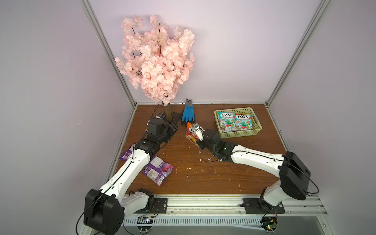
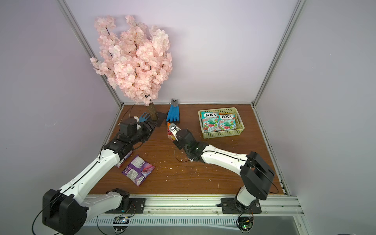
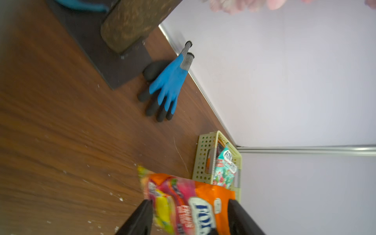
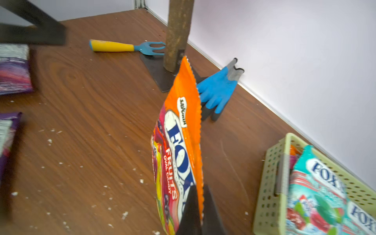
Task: Put the candies in the basket
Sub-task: Pick up the candy at the center of the board, then place the candy in the basket, then pick up the candy at the center of the board.
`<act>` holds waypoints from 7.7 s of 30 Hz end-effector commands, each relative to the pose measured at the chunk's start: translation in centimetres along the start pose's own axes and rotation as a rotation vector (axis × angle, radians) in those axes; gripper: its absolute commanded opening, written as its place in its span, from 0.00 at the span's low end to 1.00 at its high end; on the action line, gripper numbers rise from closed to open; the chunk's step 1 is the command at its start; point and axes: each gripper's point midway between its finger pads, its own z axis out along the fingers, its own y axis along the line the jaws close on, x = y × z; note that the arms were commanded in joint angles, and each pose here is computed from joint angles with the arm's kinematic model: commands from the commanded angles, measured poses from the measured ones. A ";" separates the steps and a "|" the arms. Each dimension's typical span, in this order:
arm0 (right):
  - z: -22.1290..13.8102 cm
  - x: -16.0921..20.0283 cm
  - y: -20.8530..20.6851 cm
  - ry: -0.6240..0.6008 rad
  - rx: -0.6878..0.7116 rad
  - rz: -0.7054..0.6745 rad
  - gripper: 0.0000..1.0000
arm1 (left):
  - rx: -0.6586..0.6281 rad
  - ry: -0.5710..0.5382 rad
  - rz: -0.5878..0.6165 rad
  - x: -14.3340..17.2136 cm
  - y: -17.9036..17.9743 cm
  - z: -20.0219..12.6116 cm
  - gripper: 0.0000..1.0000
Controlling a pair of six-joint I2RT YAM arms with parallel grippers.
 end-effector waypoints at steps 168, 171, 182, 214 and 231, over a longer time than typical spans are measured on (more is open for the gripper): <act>-9.7 1.1 2.8 -0.340 -0.863 -0.034 0.85 | 0.085 0.788 1.173 22.6 -0.9 -3.6 0.00; -11.4 2.0 5.1 -0.352 -0.993 -0.114 0.78 | 0.107 0.813 1.203 23.1 -0.8 -2.9 0.00; -11.4 3.7 6.7 -0.392 -1.009 -0.196 0.55 | 0.233 0.828 1.153 23.1 -2.0 -3.5 0.00; -11.4 4.0 4.0 -0.508 -0.930 -0.134 0.69 | 0.252 0.804 1.089 20.8 -1.6 -3.9 0.00; -10.1 3.5 6.7 -0.551 -0.983 -0.159 0.58 | 0.371 0.888 1.054 22.3 -2.4 -5.0 0.00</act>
